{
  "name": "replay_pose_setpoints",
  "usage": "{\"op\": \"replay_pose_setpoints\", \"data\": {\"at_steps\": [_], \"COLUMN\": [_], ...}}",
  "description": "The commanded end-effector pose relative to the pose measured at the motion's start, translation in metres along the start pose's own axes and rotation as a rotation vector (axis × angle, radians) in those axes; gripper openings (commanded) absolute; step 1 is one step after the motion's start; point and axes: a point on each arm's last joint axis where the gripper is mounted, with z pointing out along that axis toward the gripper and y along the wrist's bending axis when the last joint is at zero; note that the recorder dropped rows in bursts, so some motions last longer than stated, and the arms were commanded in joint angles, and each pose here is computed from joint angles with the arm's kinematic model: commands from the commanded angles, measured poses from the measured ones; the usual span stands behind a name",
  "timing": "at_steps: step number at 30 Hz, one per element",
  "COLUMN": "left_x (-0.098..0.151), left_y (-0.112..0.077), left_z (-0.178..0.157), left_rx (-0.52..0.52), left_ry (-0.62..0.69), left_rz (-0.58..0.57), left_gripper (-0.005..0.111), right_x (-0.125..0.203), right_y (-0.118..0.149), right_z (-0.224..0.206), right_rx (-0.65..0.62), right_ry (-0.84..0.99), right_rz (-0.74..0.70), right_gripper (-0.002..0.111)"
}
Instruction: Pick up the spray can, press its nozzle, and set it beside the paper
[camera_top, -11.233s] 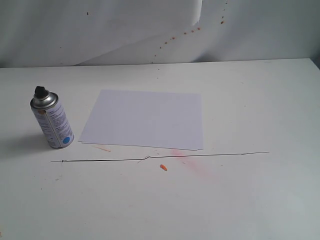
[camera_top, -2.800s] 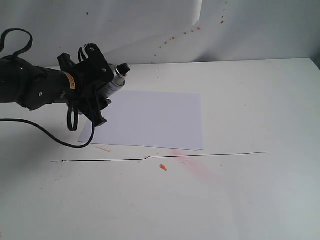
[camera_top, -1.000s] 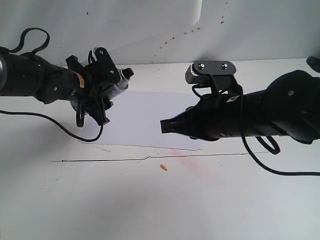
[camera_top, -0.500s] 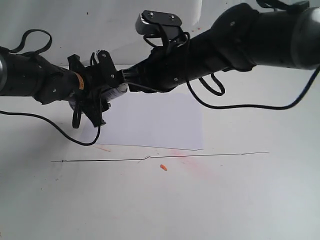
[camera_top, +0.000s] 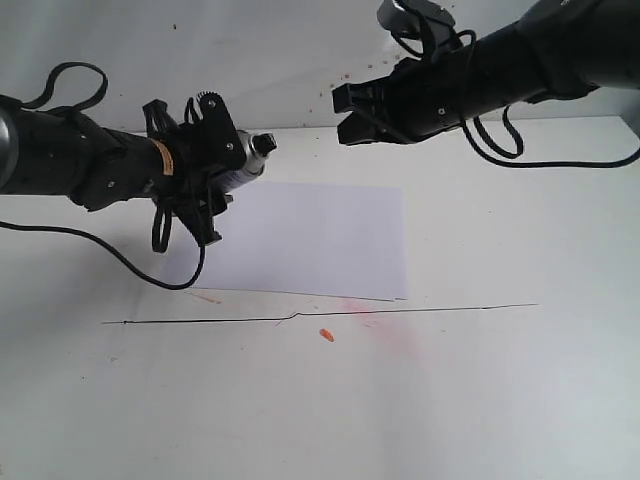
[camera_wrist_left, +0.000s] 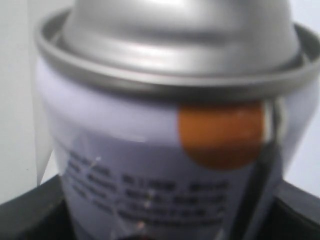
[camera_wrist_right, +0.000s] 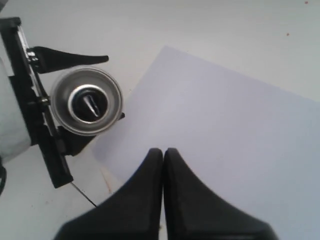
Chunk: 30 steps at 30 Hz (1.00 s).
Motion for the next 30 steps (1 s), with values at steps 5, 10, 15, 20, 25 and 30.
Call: {"op": "replay_pose_setpoints", "data": {"at_steps": [5, 10, 15, 20, 25, 30], "left_x": [-0.013, -0.012, -0.013, -0.010, -0.009, -0.010], "left_y": [-0.009, -0.010, -0.010, -0.014, -0.016, -0.015], "left_z": [0.006, 0.006, 0.007, 0.013, 0.015, 0.022], "left_rx": [0.008, 0.009, 0.002, 0.017, 0.020, 0.020], "left_ry": [-0.041, -0.040, -0.057, -0.046, -0.046, -0.044], "left_rz": [0.082, 0.124, 0.137, 0.137, 0.137, 0.131], "left_gripper": [0.000, 0.000, 0.000, 0.000, 0.000, 0.000], "right_x": [0.016, 0.024, 0.025, 0.025, 0.024, 0.022], "right_y": [-0.013, -0.019, -0.019, -0.018, -0.019, -0.018], "right_z": [0.030, 0.042, 0.046, 0.045, 0.046, 0.046], "right_rx": [-0.102, -0.133, -0.154, -0.173, -0.163, -0.176], "right_ry": [0.061, 0.081, 0.075, 0.066, 0.057, 0.036], "right_rz": [0.068, 0.075, 0.063, 0.035, 0.033, -0.001], "right_gripper": [0.000, 0.000, 0.000, 0.000, 0.000, 0.000]}}
